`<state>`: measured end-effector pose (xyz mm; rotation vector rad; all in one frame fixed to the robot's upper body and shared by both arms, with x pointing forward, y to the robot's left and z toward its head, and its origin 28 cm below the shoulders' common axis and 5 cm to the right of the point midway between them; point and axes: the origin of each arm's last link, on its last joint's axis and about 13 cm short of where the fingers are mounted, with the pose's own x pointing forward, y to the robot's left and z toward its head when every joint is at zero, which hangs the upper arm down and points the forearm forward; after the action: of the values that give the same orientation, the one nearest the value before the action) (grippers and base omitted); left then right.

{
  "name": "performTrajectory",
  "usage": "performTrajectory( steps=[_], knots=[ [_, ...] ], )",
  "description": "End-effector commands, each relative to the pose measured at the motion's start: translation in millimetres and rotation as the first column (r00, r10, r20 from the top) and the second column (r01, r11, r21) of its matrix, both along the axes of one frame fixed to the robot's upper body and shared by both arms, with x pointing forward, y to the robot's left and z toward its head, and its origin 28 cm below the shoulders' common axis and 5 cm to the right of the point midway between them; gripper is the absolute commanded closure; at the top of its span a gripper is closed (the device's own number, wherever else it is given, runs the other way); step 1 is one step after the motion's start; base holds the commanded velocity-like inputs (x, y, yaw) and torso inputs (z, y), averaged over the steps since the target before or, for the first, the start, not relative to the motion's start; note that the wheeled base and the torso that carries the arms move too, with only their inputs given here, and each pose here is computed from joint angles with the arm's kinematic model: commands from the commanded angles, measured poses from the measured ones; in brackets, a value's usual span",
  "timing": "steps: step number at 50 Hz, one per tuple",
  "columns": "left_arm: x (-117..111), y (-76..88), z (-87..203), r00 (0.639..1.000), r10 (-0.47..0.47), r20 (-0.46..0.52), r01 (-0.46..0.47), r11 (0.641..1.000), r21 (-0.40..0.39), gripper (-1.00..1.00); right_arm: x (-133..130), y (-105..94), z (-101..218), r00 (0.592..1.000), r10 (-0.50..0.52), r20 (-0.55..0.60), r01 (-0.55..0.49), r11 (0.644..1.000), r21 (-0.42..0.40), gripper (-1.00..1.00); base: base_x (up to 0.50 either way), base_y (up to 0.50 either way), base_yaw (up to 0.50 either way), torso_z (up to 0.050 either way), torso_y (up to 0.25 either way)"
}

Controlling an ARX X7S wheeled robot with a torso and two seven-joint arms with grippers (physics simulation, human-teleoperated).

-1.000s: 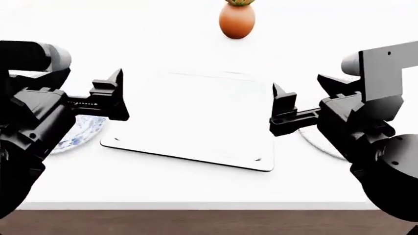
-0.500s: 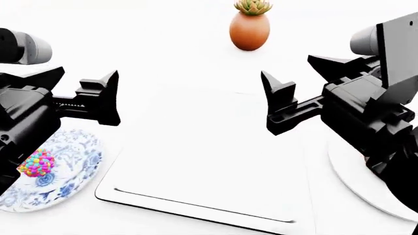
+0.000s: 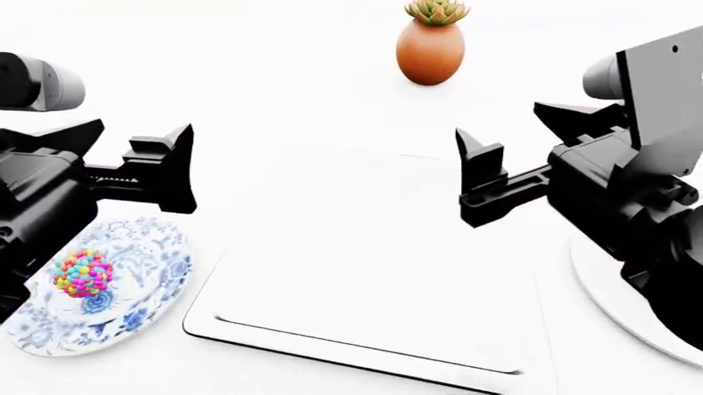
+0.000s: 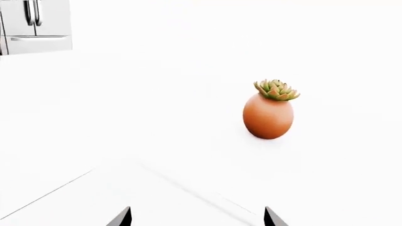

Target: Move the dessert items from the plate to the tray.

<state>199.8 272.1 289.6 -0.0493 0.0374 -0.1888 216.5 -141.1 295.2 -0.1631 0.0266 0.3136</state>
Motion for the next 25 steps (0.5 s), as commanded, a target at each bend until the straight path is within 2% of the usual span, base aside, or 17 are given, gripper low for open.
performTrajectory(
  steps=[1, 6, 8, 11, 15, 20, 25],
  knots=[
    [2.0, 4.9, -9.5, 0.999, 0.029, -0.03, -0.029, 1.0, 0.008, -1.0, -5.3, -24.3, -6.5, 0.986, -0.15, -0.073, 0.145, 0.987, -0.074, -1.0, 0.0, 0.0, 0.0, 0.0, 0.0],
    [2.8, 6.4, -14.5, 0.998, 0.041, -0.037, -0.041, 0.999, 0.015, -1.0, -27.8, -48.5, -4.4, 0.965, -0.227, -0.131, 0.207, 0.967, -0.152, -1.0, 0.0, 0.0, 0.0, 0.0, 0.0],
    [6.0, 6.7, -17.4, 0.998, 0.041, -0.042, -0.04, 0.999, 0.015, -1.0, -32.2, -58.4, -5.7, 0.95, -0.276, -0.146, 0.252, 0.954, -0.163, -1.0, 0.0, 0.0, 0.0, 0.0, 0.0],
    [11.0, 6.5, -19.4, 0.998, 0.038, -0.046, -0.037, 0.999, 0.015, -1.0, -36.0, -65.6, -5.4, 0.936, -0.289, -0.199, 0.258, 0.951, -0.168, -1.0, 0.0, 0.0, 0.0, 0.0, 0.0],
    [18.5, 6.2, -21.3, 0.998, 0.033, -0.045, -0.033, 0.999, 0.012, -1.0, -37.8, -79.0, 2.3, 0.895, -0.303, -0.328, 0.264, 0.951, -0.159, -1.0, 0.0, 0.0, 0.0, 0.0, 0.0],
    [28.7, 4.8, -15.1, 0.999, 0.023, -0.036, -0.022, 0.999, 0.027, -1.0, -40.2, -85.7, 5.5, 0.834, -0.327, -0.445, 0.257, 0.943, -0.212, -1.0, 0.0, 0.0, 0.0, 0.0, 0.0],
    [34.6, 3.9, -16.6, 0.999, 0.013, -0.03, -0.012, 0.999, 0.031, -1.0, -38.1, -86.7, -1.3, 0.806, -0.323, -0.496, 0.229, 0.943, -0.242, -1.0, 0.0, 0.0, 0.0, 0.0, 0.0]
  ],
)
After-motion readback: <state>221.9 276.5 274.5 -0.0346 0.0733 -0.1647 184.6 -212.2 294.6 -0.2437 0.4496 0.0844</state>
